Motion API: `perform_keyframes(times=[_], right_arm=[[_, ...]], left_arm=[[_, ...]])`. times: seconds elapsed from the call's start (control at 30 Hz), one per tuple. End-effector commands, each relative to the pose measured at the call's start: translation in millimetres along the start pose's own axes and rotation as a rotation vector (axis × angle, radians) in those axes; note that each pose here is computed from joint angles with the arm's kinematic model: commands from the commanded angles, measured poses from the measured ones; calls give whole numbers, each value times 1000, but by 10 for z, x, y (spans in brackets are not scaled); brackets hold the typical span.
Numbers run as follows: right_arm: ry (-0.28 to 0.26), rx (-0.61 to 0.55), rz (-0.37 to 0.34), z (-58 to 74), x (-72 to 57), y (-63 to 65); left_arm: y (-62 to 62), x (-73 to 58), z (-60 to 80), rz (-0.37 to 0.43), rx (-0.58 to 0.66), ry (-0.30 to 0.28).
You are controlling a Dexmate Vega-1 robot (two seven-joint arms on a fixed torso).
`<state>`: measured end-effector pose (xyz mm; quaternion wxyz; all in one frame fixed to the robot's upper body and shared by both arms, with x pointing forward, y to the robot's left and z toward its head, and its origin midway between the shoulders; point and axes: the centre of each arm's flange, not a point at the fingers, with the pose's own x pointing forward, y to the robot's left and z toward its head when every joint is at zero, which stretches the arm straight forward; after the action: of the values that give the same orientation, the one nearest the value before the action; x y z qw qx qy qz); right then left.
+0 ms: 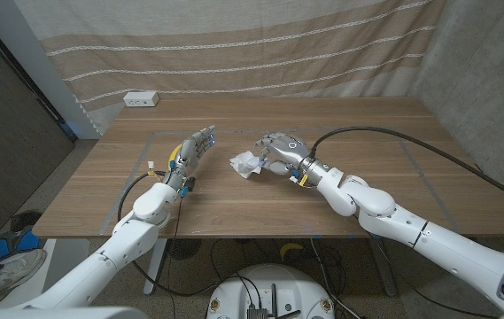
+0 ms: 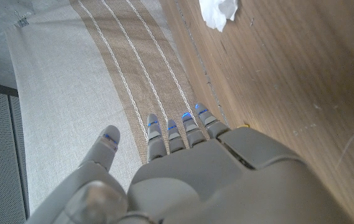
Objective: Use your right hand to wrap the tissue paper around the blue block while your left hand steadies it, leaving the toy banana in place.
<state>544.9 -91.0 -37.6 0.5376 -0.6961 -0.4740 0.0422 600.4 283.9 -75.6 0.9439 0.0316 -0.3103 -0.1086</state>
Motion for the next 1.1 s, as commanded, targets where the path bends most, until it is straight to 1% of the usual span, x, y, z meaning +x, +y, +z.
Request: perform_keyframes(times=[0.03, 0.17, 0.37, 0.43, 0.5, 0.63, 0.73, 0.83, 0.93, 1.1], right_arm=[[-84, -47, 44, 9, 219, -33], [-99, -61, 45, -4, 303, -50], [-96, -63, 33, -57, 414, -94], [-95, -53, 29, -80, 443, -108], [-90, -46, 23, -103, 477, -125], [-78, -23, 16, -147, 524, -160], [-73, -10, 13, -168, 537, -193], [-62, 24, 22, -196, 541, -230], [-52, 53, 22, -224, 544, -270], [-46, 52, 15, -239, 535, -299]], left_arm=[[26, -54, -51, 22, -14, 3], [40, -76, -78, 33, -26, 7], [73, -95, -107, 35, -35, 15], [84, -98, -115, 31, -36, 24], [93, -98, -120, 18, -31, 46], [108, -68, -89, -30, 41, 107], [109, -26, -65, -73, 87, 140], [102, 19, -28, -108, 133, 158], [91, 68, 24, -150, 214, 184], [42, 132, 95, -191, 311, 209]])
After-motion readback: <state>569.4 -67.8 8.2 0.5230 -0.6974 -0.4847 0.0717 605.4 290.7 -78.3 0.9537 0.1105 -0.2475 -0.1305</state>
